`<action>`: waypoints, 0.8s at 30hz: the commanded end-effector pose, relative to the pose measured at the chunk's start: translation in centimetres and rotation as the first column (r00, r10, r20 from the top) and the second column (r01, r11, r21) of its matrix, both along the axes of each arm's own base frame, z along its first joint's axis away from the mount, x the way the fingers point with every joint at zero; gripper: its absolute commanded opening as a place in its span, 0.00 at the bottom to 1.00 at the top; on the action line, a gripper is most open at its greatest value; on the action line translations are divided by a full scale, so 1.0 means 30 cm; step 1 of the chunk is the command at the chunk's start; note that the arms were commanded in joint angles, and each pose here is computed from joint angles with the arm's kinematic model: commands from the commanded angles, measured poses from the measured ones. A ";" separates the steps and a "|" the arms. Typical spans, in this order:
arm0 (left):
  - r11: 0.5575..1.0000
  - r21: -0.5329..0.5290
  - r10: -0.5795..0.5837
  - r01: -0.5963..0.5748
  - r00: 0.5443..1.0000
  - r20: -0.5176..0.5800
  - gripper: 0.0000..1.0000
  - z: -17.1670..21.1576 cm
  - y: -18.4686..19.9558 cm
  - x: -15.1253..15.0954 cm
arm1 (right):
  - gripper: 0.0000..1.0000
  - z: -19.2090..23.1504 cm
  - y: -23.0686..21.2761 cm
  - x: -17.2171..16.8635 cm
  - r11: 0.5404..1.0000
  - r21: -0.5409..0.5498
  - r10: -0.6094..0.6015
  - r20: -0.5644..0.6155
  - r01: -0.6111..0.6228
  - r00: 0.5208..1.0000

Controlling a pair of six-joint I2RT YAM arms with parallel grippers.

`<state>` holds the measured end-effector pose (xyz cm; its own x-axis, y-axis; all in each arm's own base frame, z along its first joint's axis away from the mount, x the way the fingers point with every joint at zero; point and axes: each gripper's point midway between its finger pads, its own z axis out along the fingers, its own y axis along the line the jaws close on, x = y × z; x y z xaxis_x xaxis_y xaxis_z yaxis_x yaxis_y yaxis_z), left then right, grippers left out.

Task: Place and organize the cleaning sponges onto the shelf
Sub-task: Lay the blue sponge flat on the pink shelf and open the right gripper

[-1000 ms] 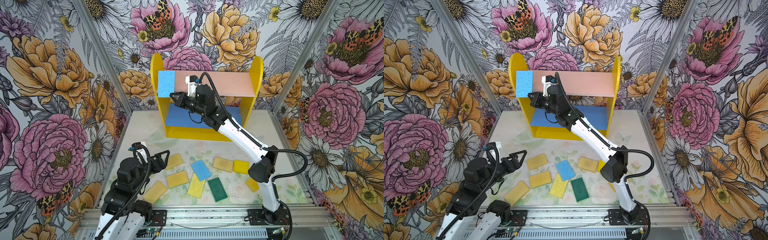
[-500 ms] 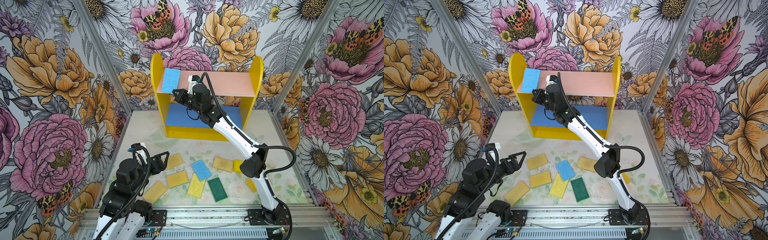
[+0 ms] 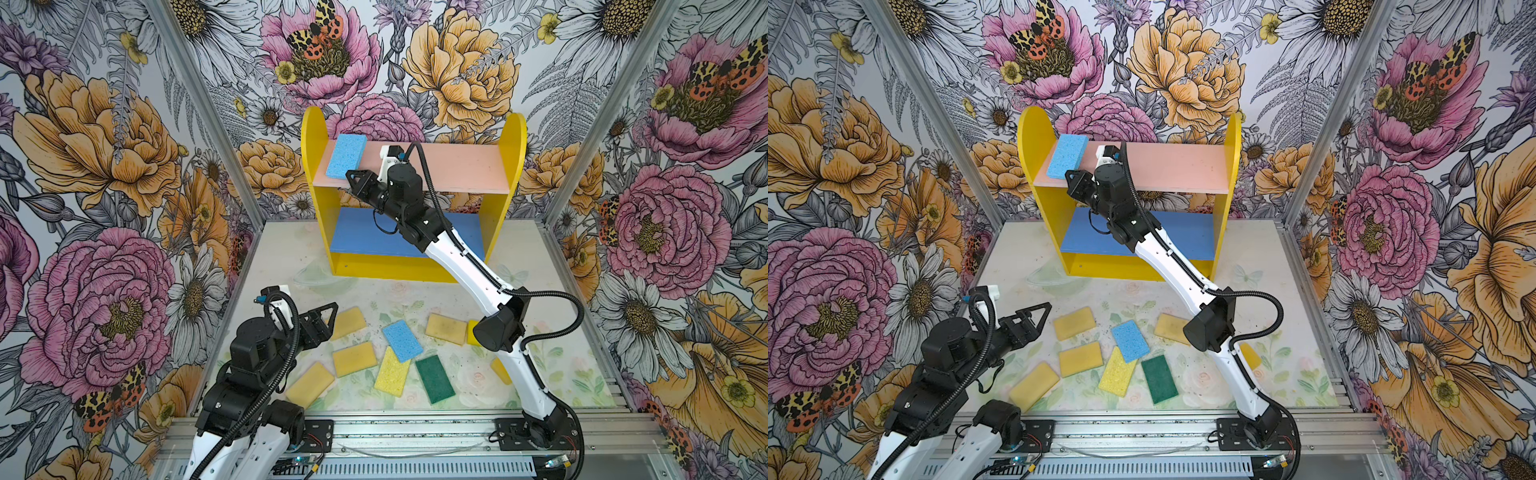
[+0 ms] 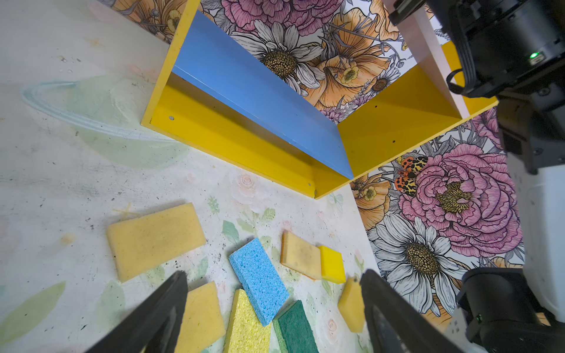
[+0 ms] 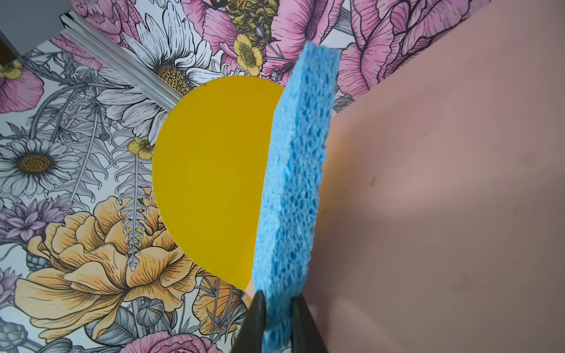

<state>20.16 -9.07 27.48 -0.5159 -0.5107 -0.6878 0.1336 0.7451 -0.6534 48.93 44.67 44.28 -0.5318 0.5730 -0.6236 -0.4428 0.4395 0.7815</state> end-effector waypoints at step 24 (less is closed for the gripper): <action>1.000 0.001 0.010 -0.010 0.998 0.059 0.91 0.098 0.011 -0.008 | 0.64 -0.083 -0.131 -0.046 0.967 -0.234 -0.127 -0.106 0.100 0.986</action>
<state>19.91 -8.99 29.57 -0.4900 -0.5185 -0.7008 0.1580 0.7377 -0.6563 47.32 41.91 44.86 -0.5183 0.5379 -0.6649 -0.3673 0.5620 0.7411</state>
